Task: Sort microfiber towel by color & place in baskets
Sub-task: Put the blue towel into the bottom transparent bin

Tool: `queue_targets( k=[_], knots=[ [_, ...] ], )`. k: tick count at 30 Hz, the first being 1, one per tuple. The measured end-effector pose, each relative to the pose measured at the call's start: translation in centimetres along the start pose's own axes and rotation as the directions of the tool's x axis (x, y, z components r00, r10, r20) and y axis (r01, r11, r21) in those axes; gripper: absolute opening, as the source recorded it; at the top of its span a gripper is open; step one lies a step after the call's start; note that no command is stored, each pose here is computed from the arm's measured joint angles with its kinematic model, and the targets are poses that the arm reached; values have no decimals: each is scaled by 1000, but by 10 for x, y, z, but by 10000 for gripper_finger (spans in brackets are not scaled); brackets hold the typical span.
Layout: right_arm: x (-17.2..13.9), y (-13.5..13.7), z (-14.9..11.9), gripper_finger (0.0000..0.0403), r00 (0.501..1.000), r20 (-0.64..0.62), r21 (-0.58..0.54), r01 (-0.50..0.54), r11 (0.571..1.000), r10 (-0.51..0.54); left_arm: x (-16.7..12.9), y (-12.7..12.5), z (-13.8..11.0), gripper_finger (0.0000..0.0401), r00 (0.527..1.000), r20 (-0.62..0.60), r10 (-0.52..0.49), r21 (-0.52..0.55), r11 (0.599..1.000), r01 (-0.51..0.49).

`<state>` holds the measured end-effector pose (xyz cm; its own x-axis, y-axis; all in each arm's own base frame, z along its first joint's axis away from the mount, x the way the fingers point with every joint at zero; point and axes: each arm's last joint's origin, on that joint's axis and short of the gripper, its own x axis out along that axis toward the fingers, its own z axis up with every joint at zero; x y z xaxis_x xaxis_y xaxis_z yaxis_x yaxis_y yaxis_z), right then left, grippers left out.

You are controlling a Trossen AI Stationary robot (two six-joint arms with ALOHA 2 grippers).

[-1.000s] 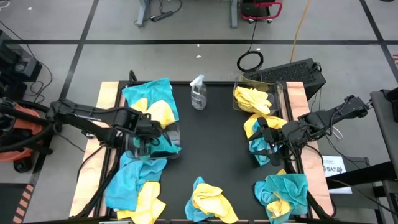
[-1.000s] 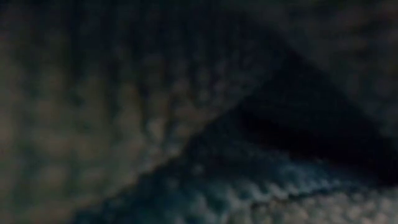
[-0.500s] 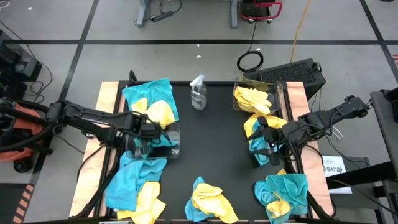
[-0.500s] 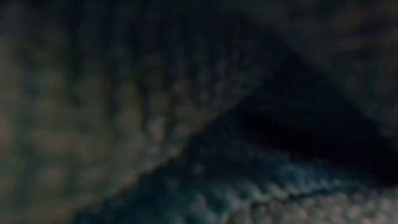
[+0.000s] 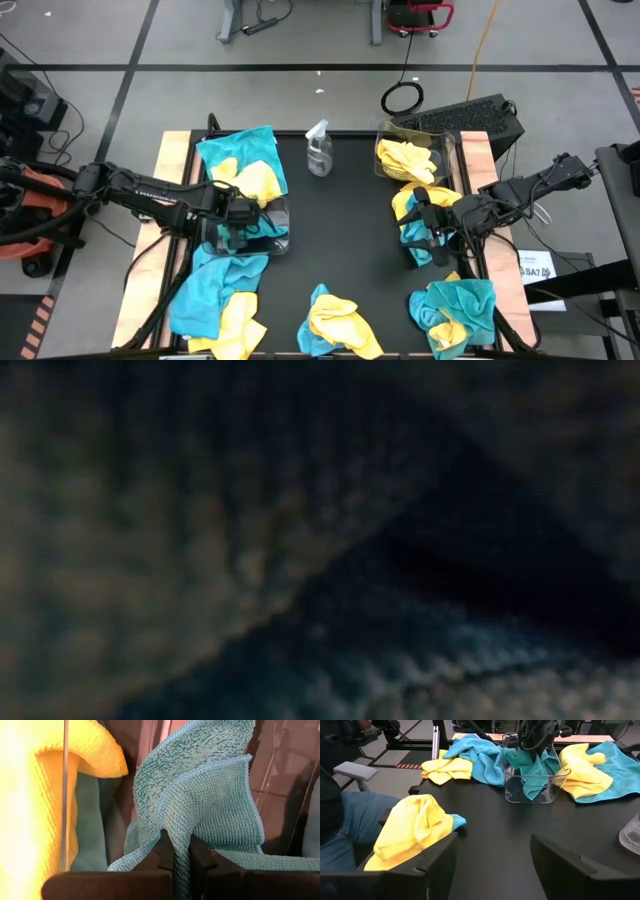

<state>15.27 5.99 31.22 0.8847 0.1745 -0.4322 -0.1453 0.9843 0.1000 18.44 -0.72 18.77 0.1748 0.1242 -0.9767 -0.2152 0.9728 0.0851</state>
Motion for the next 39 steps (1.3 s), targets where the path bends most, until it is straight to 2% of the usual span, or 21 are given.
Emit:
queue_targets(
  k=[6,16,20,25,28,31,39],
  knots=[
    [2,1,1,240,1000,2,1,0,1000,0,9,0,-5,27,1000,-5,0,-26,1000,0],
    [17,3,-2,240,999,-52,-1,10,1000,-10,14,-1,-6,82,999,4,-32,-90,995,32],
    [21,4,-2,240,998,-56,0,3,1000,-3,15,-1,-6,122,999,10,-32,-114,993,33],
    [21,4,-2,240,999,-50,-6,-3,1000,3,14,-1,-5,198,999,18,-35,-133,990,37],
    [21,4,-2,240,999,-51,-13,-5,1000,4,8,-2,0,239,998,40,-46,-136,989,51],
    [21,4,-2,240,999,-51,-18,-6,1000,5,-2,-3,6,264,996,58,-73,-137,987,81],
    [21,4,-2,240,999,-51,-20,-6,1000,5,-39,-1,17,269,997,34,-72,-133,988,76]
  ],
)
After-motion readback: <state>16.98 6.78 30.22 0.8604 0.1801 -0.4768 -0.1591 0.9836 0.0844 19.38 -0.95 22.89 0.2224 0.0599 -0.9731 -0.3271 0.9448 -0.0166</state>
